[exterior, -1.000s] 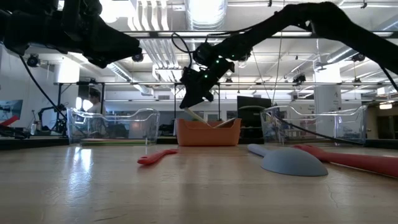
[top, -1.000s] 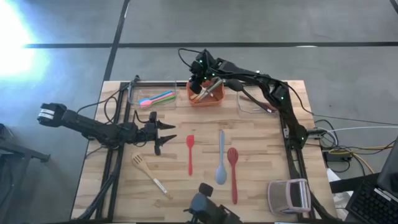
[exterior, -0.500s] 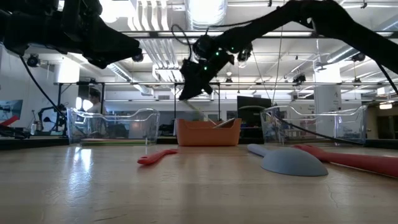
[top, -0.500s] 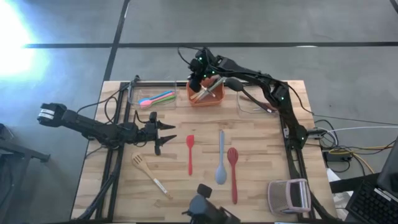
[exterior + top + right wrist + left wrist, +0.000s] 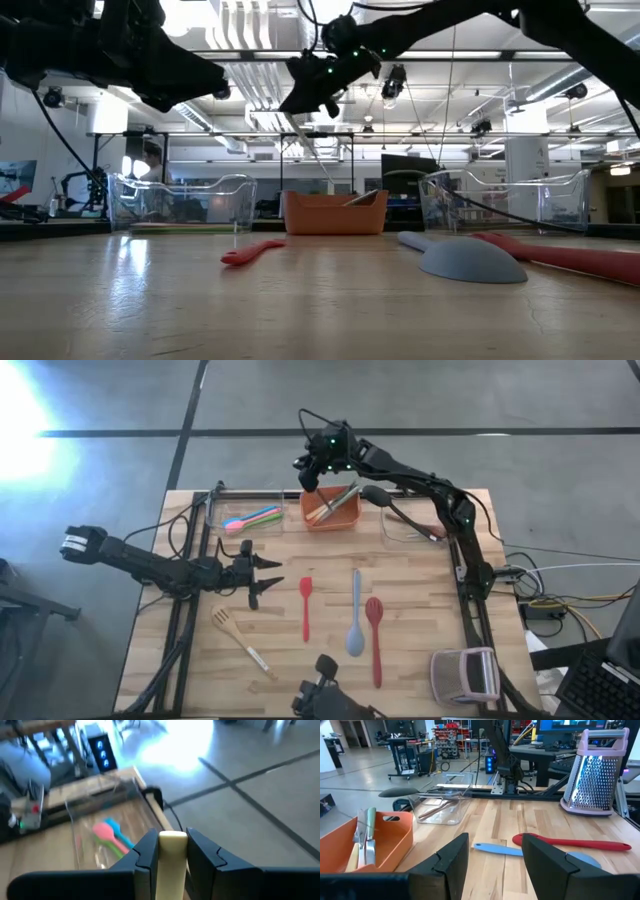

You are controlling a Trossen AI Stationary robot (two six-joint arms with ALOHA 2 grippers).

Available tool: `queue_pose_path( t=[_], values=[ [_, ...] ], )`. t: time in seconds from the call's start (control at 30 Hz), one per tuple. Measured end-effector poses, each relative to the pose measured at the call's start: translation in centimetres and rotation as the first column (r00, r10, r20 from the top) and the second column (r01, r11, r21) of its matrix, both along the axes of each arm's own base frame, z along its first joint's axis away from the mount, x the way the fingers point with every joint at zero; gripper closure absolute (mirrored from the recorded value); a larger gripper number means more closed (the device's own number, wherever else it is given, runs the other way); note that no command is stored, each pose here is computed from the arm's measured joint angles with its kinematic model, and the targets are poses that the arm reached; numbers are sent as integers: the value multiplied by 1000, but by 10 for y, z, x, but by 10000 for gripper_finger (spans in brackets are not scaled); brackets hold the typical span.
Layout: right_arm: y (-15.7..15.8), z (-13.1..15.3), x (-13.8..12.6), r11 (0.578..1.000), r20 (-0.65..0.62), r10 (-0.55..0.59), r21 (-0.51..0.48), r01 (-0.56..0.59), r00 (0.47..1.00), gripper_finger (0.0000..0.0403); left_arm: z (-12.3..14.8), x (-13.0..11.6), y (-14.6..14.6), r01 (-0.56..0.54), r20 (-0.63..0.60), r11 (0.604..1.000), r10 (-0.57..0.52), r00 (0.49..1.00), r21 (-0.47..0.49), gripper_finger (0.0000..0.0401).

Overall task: Pick & Place Kitchen Items
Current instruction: Put the yellow knife into the orange bin

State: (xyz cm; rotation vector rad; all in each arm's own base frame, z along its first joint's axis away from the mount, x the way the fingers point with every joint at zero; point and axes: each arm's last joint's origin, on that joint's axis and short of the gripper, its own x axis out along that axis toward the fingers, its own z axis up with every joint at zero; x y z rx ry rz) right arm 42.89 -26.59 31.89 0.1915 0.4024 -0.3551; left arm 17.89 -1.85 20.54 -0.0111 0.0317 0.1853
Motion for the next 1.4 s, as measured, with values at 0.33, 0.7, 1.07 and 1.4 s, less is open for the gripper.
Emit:
queue_pose_path(
  t=[0.33, 0.7, 1.07, 1.4],
  values=[
    [-3, -29, 3, 996, 183, -82, 44, 75, 980, 339, -3, 0, 0, 7, -26, 999, -8, 1000, -48, 215],
    [36, -50, -61, 943, 423, -311, 24, 333, 851, 339, -6, 0, 0, 2, -52, 997, -6, 999, -71, 215],
    [75, -88, -108, 858, 610, -464, 130, 497, 642, 339, -4, 0, 0, 2, -25, 997, -4, 1000, -71, 215],
    [78, -114, -98, 835, 582, -509, 152, 530, 634, 339, -3, 0, 0, -2, -22, 999, 1, 1000, -50, 215]
  ],
)
